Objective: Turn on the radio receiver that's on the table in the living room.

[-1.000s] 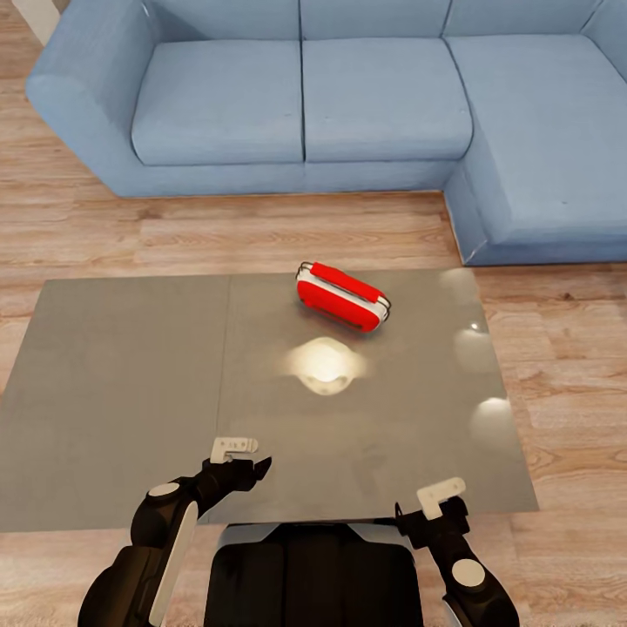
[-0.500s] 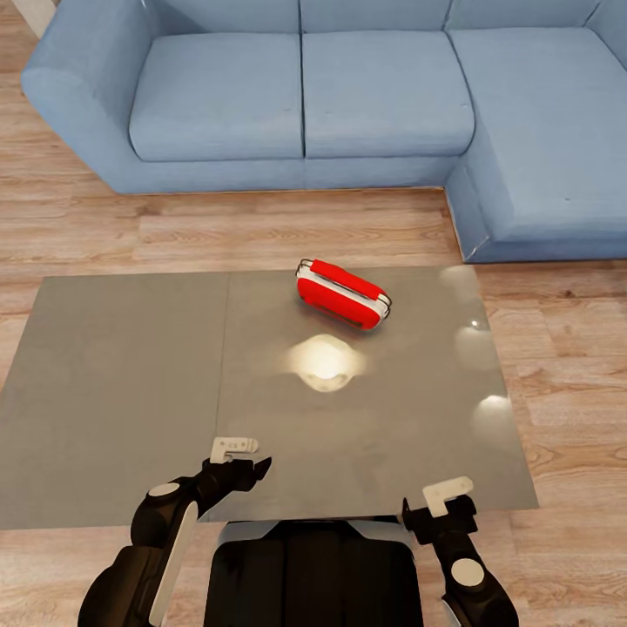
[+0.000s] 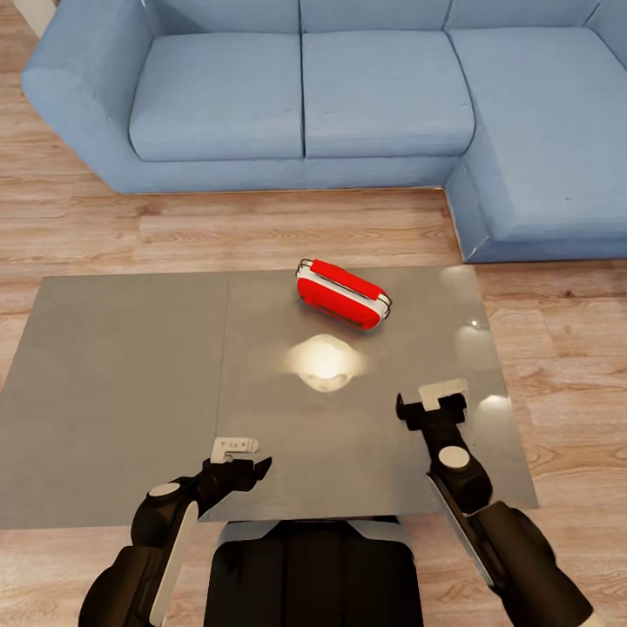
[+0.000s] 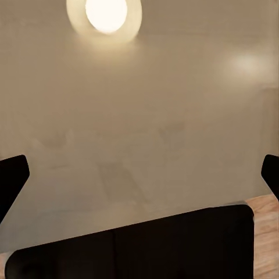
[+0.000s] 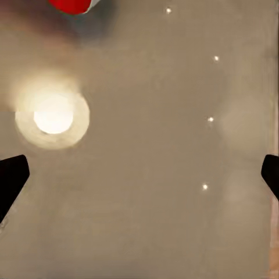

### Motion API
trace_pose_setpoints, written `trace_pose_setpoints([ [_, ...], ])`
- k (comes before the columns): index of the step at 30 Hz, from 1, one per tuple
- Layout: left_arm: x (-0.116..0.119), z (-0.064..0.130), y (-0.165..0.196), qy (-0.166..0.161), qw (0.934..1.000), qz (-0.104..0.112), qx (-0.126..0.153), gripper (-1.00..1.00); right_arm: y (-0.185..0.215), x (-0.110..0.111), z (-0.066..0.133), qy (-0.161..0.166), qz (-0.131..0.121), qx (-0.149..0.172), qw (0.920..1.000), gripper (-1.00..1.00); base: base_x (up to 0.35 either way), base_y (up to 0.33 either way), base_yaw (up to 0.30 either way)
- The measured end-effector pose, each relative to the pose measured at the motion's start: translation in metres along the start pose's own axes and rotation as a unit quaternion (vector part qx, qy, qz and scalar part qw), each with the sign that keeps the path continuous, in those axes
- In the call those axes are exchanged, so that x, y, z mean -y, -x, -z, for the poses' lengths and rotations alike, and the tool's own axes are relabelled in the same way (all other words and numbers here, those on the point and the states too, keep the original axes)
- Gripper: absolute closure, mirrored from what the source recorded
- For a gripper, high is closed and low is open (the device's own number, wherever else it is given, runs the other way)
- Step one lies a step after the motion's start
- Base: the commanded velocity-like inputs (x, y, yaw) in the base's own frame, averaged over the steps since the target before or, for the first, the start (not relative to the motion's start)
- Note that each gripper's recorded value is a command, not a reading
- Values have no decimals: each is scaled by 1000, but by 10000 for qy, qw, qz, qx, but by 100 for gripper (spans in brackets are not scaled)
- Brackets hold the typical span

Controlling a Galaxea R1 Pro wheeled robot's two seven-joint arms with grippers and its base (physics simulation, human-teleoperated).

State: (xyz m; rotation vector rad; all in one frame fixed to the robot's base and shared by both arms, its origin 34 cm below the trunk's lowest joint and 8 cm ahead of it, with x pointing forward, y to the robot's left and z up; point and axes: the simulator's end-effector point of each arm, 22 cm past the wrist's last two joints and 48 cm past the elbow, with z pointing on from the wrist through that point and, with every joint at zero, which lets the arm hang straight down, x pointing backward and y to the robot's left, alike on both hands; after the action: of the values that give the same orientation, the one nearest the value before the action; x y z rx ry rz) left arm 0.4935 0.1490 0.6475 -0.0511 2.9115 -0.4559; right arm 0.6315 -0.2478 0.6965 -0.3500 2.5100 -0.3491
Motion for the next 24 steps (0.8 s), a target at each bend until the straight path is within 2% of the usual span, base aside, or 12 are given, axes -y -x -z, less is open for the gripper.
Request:
trace_pose_setpoints([
  [1, 0, 0, 0, -3, 10000, 4, 1, -100, 20, 6, -5, -63, -48, 153, 9999, -100, 0, 0, 0],
  [5, 2, 0, 1, -13, 10000, 14, 10, -100, 47, 16, -10, -194, -146, 392, 9989, -100, 0, 0, 0],
  [24, 0, -6, -8, -2, 10000, 36, -84, -100, 40, 0, -14, -95, -224, 273, 9993, -100, 0, 0, 54],
])
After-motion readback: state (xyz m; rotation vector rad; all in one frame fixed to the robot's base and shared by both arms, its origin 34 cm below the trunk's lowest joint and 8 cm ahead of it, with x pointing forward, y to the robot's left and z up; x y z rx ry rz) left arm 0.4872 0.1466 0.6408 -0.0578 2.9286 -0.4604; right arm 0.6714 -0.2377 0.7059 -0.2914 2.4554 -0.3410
